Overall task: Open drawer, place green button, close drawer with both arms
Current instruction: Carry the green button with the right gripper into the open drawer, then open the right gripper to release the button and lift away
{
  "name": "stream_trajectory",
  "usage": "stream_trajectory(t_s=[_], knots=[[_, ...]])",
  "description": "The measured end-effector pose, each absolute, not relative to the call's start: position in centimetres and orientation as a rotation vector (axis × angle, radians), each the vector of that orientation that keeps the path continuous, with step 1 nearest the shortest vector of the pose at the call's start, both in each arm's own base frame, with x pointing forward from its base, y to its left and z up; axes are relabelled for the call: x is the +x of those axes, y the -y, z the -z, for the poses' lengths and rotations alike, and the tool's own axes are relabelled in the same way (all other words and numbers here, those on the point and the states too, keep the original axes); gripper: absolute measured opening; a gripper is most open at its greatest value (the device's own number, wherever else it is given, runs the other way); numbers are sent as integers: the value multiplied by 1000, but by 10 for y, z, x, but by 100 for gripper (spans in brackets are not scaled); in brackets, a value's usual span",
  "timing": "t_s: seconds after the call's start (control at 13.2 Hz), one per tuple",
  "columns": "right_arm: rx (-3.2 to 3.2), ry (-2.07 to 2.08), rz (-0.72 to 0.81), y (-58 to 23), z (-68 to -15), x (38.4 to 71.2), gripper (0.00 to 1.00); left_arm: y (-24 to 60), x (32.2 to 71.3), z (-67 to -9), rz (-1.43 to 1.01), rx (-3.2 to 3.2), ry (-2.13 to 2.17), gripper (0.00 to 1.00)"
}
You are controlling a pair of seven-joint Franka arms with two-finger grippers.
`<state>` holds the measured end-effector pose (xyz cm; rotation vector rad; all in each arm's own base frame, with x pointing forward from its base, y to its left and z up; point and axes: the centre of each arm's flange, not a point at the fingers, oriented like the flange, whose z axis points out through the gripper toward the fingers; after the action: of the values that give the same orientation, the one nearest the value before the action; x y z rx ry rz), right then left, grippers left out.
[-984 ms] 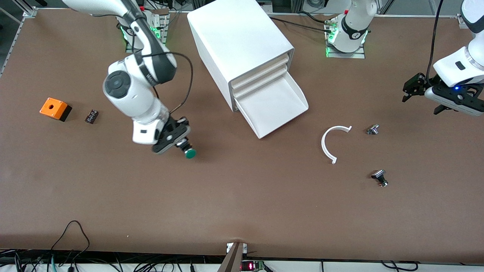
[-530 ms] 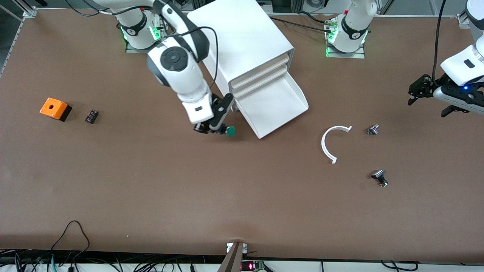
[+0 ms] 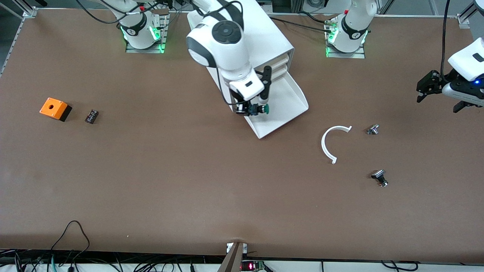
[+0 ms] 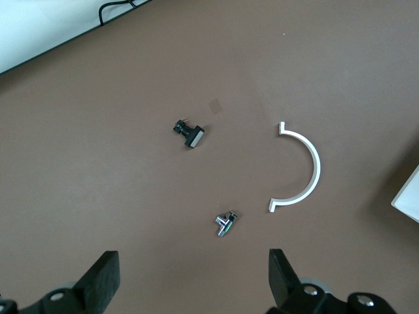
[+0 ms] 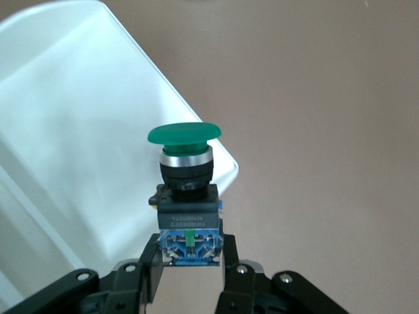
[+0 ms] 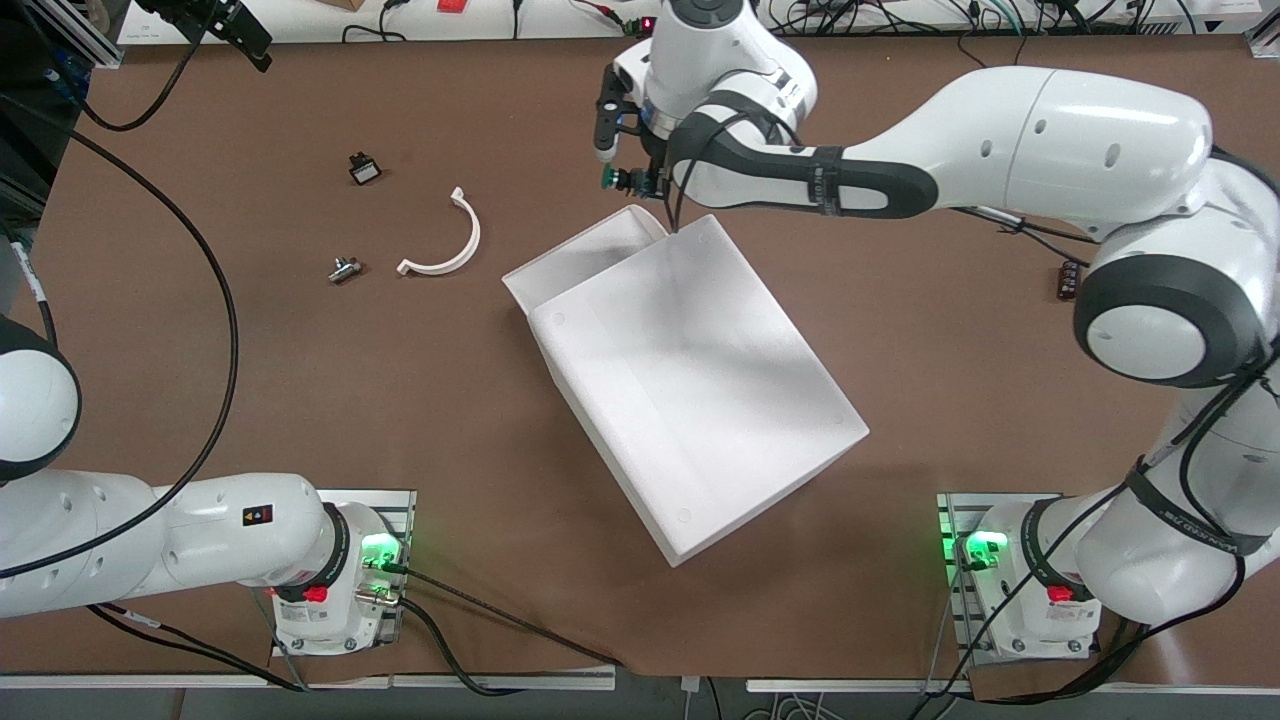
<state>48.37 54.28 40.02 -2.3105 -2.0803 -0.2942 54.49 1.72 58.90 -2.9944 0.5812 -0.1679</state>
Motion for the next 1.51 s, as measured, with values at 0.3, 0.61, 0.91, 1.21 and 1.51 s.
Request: stream_trajectory(t_s=[0.3,0.61,0.91,1.21,1.51], knots=[[-2130,2268,298,-564,-371,499,40,-17,540,-603,117,-3005,-574,100],[-2012,2387,263,-593,-339,483,40,-20,539,-607,112,-3008,-559,100],[-1966,2475,204,-610,-312,460,40,-18,534,-604,52,-3069,-290,100],[-1950,2500,160,-610,-292,458,40,-12,532,-602,27,-3088,-80,100],[-1955,2530,117,-611,-270,455,40,-10,532,-602,24,-3089,-69,100]])
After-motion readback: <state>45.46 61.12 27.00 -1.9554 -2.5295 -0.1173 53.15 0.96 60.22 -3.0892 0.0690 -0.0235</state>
